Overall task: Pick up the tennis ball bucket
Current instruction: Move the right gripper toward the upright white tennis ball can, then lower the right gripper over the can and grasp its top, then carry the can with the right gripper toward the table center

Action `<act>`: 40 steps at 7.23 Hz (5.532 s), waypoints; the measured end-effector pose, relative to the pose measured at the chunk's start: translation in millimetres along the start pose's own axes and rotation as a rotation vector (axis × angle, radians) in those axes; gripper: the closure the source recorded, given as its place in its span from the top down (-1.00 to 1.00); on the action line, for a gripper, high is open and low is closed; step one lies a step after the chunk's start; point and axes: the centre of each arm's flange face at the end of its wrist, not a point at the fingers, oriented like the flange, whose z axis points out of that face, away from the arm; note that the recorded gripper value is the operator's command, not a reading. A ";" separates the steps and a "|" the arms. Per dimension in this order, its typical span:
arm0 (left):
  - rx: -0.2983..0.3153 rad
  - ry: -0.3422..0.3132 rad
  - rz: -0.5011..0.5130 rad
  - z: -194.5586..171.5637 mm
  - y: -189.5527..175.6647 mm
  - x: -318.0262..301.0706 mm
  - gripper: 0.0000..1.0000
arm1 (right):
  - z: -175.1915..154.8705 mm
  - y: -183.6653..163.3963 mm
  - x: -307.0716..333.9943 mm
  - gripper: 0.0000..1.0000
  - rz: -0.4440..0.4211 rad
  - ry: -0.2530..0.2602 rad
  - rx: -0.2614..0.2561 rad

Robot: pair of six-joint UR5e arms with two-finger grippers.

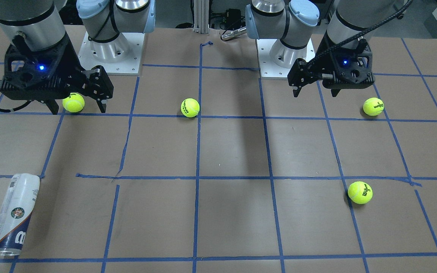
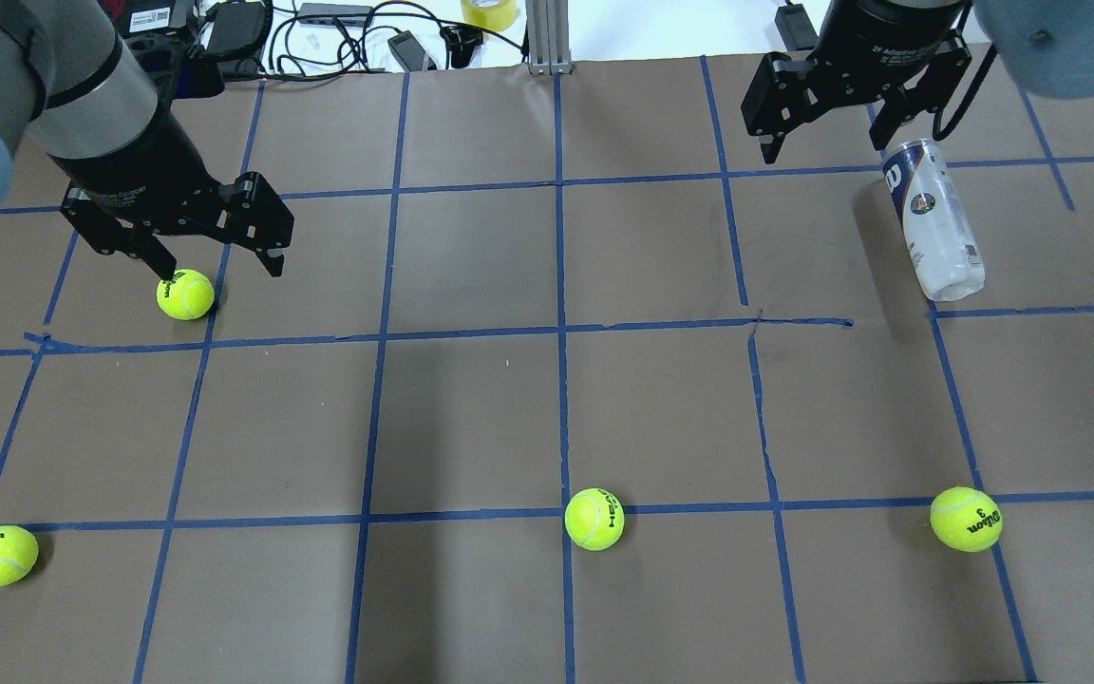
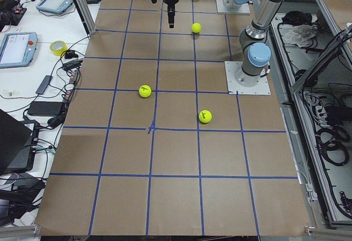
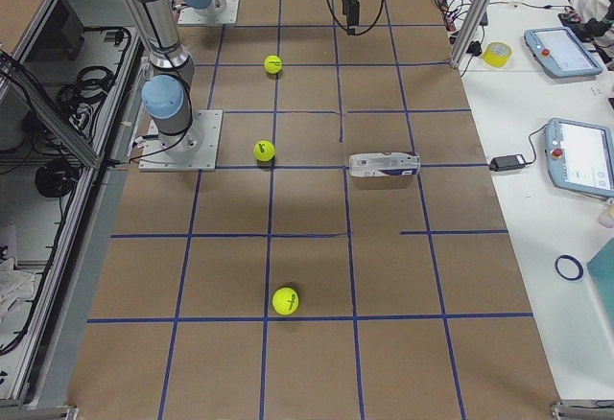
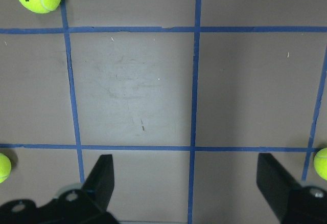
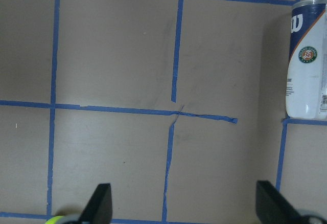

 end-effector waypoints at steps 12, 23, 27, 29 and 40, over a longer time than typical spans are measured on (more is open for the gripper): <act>-0.006 -0.014 0.002 1.0 1.0 -1.4 1.00 | 190.6 -173.4 244.4 1.00 0.134 0.057 0.137; -0.004 -0.016 0.003 1.0 0.7 -1.6 1.00 | 337.7 -182.0 290.0 0.31 -0.091 -0.105 -0.034; -0.007 -0.016 0.002 2.6 0.8 -2.1 1.00 | 305.8 -186.4 275.1 -0.45 -0.121 -0.085 0.002; -0.007 -0.016 0.002 2.6 1.1 -2.3 1.00 | 254.9 -191.4 199.3 -0.74 -0.240 -0.046 0.032; 0.044 -0.014 -0.045 -10.6 -9.2 -30.9 1.00 | 260.4 -47.4 -296.2 0.99 -1.579 -0.123 0.209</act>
